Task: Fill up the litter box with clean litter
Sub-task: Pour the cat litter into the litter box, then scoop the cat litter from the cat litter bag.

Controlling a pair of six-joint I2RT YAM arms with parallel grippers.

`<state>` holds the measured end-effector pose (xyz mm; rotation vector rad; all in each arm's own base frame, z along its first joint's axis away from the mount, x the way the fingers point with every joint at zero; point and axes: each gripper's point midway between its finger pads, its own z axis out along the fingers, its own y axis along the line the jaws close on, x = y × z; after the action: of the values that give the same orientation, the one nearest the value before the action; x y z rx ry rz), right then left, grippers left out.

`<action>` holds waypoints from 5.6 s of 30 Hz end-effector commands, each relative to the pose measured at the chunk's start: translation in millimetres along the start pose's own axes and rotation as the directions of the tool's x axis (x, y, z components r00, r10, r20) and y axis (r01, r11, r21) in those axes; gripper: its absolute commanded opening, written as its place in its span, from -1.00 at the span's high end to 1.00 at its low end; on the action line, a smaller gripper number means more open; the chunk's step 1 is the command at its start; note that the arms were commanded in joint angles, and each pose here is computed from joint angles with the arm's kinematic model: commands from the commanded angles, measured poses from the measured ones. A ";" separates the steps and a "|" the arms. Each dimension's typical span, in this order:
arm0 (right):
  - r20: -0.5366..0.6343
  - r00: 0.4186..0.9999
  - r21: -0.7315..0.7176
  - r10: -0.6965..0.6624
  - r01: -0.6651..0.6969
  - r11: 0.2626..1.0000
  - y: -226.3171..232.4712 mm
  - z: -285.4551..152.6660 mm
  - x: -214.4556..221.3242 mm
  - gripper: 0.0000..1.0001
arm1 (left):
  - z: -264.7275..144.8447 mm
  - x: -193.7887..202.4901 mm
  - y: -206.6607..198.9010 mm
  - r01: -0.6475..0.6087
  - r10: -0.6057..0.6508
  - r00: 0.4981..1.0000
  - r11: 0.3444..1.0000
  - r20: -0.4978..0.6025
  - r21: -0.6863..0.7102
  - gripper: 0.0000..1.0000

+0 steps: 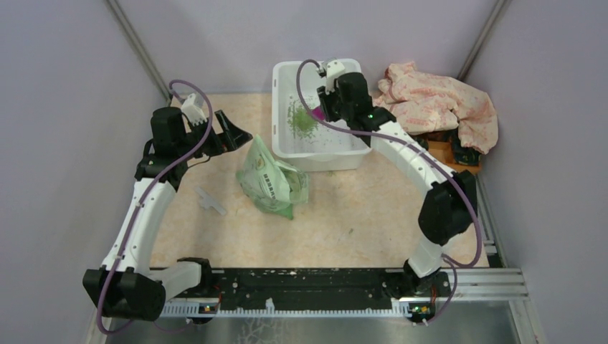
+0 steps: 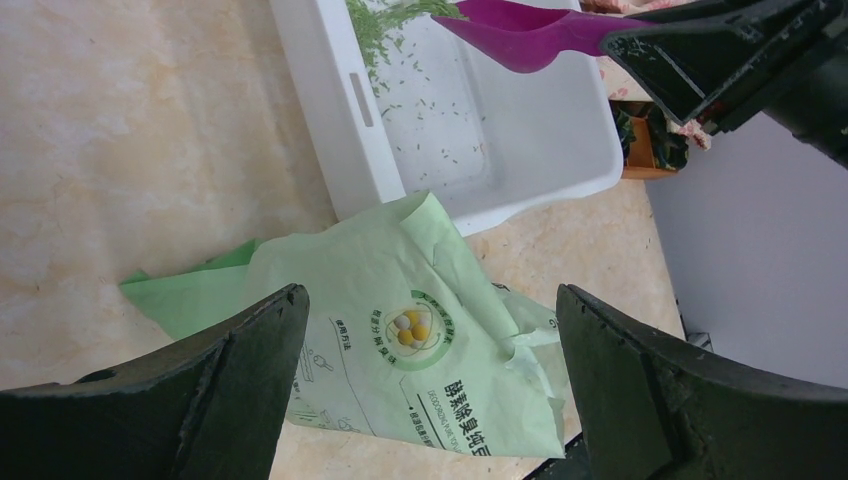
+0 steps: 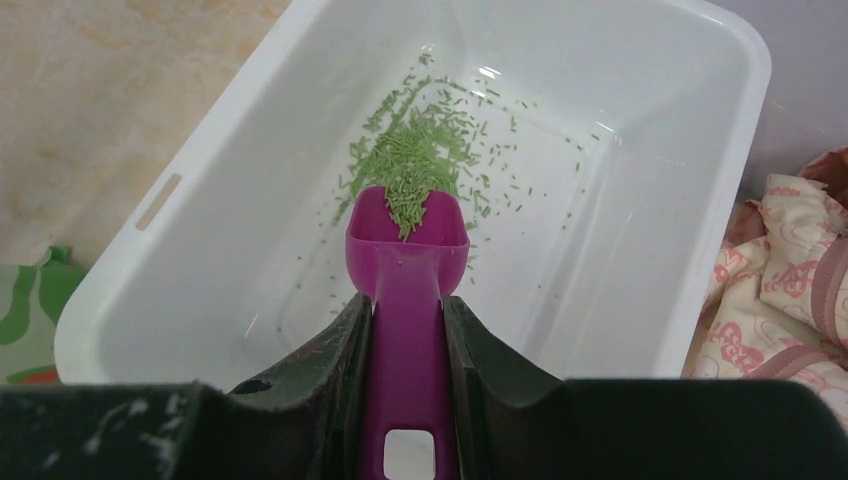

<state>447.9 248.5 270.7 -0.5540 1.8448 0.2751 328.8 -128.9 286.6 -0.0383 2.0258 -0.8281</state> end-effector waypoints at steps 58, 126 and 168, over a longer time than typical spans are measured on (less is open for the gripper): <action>-0.178 0.980 -0.402 -0.090 0.011 0.916 150.3 -135.2 12.4 1.00 | -11.0 8.0 10.2 -0.005 0.006 1.000 0.998 0.008 -0.056 -0.98; -0.148 0.989 -0.449 0.000 -0.067 0.891 213.7 -62.4 121.2 1.00 | 1.2 25.6 28.4 0.009 -0.011 1.000 0.997 -0.025 -0.083 -0.97; 0.302 0.945 -0.380 0.128 -0.003 0.925 162.7 -160.2 134.5 1.00 | -3.3 18.6 25.6 0.004 -0.006 1.000 0.995 -0.016 -0.096 -0.97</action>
<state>207.2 292.0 161.0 -0.6930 1.5763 0.7101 320.8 -116.2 242.2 -0.1092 2.1264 -0.7515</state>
